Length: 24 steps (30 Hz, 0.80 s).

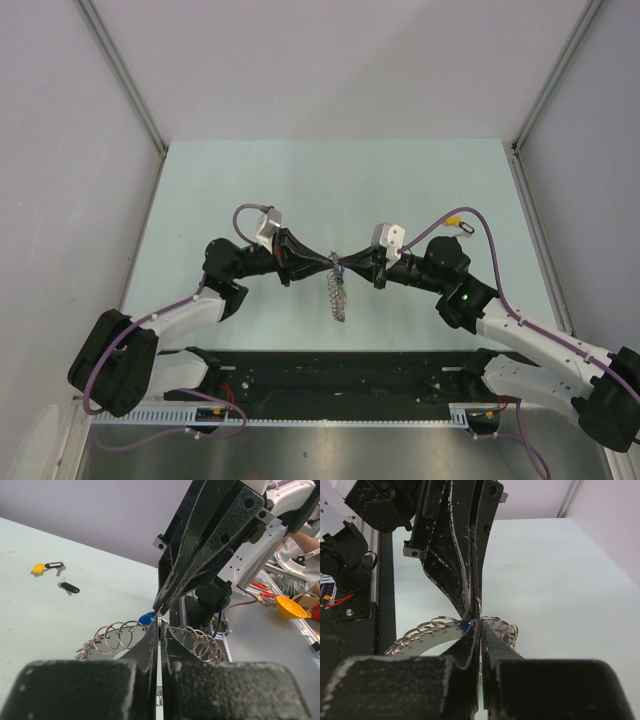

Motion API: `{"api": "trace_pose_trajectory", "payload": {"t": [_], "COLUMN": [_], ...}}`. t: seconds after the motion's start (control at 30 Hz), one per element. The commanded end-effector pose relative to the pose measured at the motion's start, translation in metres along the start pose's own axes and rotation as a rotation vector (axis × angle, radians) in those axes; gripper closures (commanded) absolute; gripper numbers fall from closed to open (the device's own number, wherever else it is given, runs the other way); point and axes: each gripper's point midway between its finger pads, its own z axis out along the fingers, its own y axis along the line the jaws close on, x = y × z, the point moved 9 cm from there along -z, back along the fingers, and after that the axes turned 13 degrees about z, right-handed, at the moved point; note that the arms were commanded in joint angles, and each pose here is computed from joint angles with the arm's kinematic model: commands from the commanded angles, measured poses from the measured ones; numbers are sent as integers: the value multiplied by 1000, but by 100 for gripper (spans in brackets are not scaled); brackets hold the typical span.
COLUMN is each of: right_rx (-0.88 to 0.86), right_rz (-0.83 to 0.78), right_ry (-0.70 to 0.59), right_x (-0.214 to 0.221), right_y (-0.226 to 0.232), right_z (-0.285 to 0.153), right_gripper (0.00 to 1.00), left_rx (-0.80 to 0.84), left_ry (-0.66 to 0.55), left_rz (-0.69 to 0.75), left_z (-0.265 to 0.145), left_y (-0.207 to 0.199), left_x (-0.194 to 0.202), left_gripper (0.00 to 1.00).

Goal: Put the keys on the keyring

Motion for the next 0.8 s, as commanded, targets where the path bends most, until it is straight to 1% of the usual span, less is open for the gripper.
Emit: {"api": "trace_pose_trajectory", "payload": {"t": [0.0,0.77], "right_rx": [-17,-16], "right_rz": [-25,-23], "right_ry": [-61,-60], "right_x": [-15,-16], "right_y": [3,3], "right_z": [0,-2], "right_gripper": [100,100], "left_rx": [24,14], "left_ry": [-70,-81], "left_rz": [81,79], "left_z": [5,5], "left_y": [-2,-2], "left_x": [-21,-21], "left_gripper": [99,100]}}
